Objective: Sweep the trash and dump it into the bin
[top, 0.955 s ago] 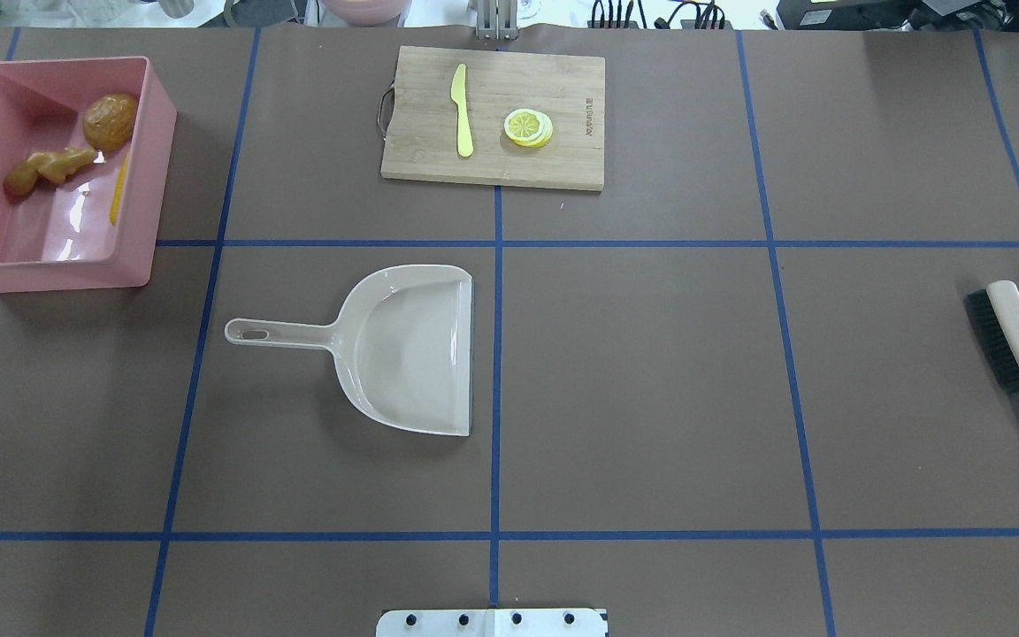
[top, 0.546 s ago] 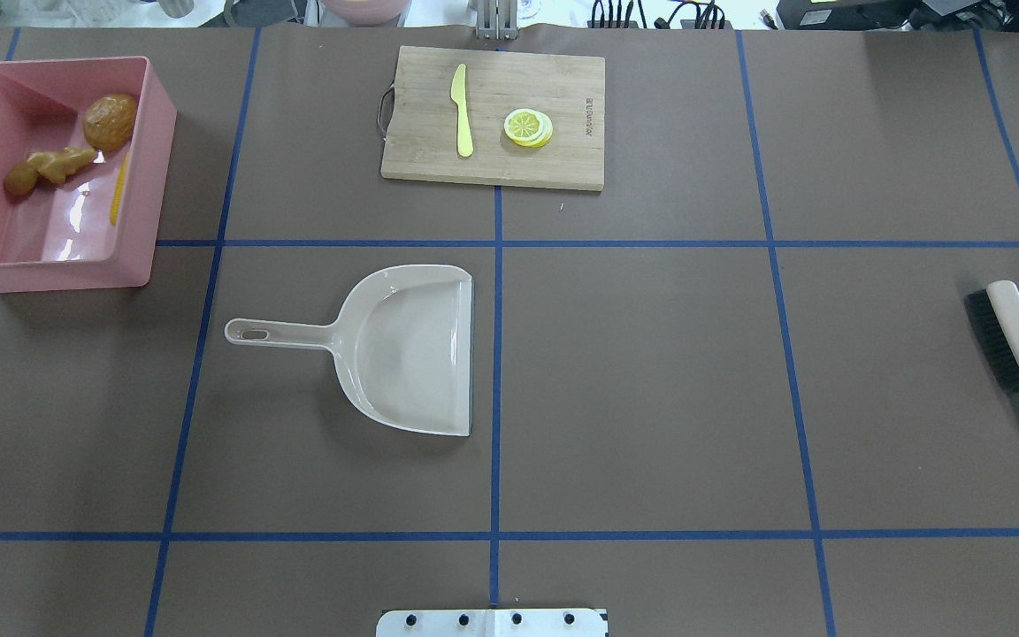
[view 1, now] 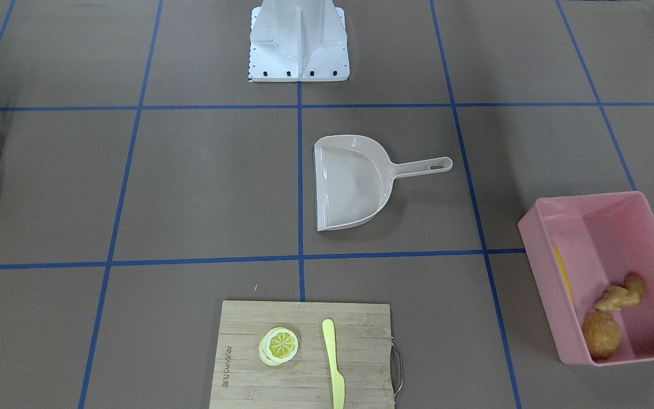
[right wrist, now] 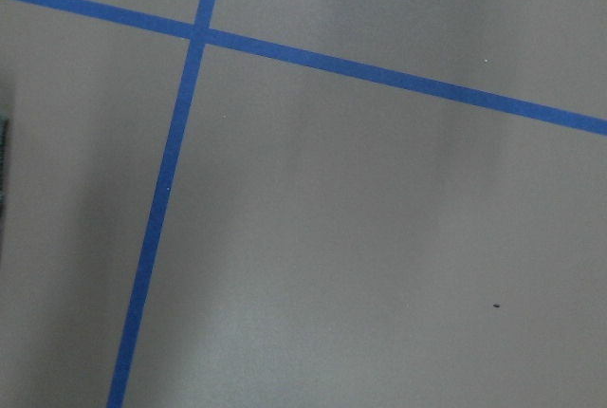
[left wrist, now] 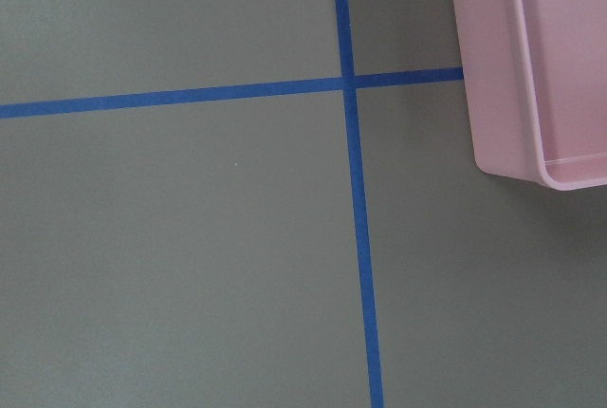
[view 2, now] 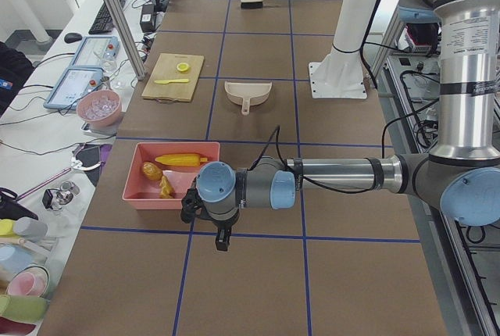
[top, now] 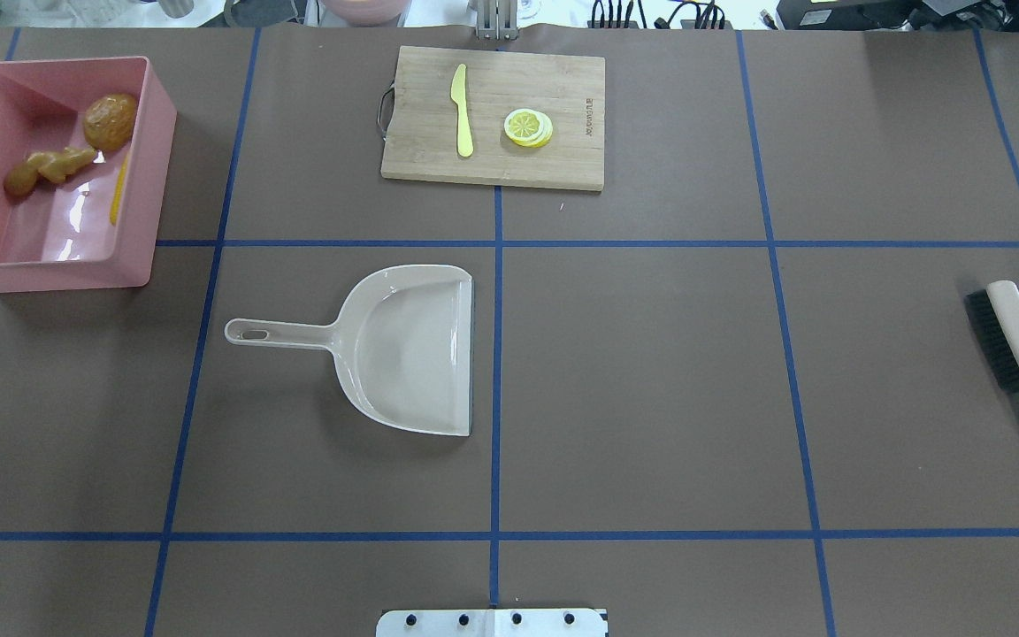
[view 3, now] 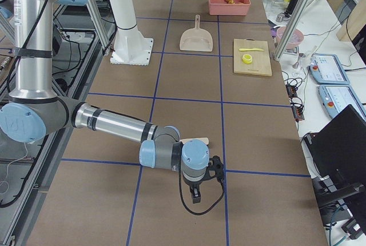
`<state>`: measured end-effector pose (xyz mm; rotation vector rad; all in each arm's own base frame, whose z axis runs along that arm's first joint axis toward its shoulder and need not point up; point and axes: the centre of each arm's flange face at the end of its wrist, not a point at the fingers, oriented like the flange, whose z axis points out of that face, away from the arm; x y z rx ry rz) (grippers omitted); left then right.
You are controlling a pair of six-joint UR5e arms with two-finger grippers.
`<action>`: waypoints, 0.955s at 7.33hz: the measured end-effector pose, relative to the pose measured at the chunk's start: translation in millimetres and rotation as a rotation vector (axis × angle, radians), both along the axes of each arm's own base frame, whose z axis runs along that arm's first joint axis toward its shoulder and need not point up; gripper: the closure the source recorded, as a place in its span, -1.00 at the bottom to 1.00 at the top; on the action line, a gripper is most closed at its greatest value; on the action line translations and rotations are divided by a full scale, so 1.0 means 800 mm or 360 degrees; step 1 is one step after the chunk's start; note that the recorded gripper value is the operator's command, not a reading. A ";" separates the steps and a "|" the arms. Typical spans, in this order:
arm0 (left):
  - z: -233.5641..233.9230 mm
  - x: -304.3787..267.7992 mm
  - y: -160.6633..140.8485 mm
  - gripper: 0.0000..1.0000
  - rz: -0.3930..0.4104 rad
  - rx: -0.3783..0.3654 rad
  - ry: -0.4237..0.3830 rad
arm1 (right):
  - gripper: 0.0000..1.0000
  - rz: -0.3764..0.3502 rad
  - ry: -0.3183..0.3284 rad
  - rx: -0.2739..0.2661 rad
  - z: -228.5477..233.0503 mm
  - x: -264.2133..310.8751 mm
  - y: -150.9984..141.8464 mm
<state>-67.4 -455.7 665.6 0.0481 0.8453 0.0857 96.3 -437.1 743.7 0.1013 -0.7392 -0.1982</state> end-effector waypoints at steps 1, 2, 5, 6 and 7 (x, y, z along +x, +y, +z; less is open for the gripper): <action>0.000 0.000 0.000 -0.96 0.0000 0.0002 0.0000 | -1.00 0.0000 0.0000 0.0002 -0.001 0.000 -0.001; -0.001 0.000 0.000 -0.96 0.0000 0.0002 0.0000 | -1.00 -0.0001 0.0000 0.0003 -0.001 0.000 -0.001; 0.000 0.000 0.000 -0.96 0.0000 -0.0002 0.0000 | -1.00 -0.0001 -0.0001 0.0006 -0.002 0.000 -0.002; 0.000 0.000 0.000 -0.96 0.0000 -0.0002 0.0000 | -1.00 -0.0001 -0.0001 0.0010 -0.003 0.000 -0.003; 0.000 0.000 0.000 -0.96 0.0000 0.0000 0.0000 | -1.00 0.0000 -0.0002 0.0015 -0.005 0.000 -0.005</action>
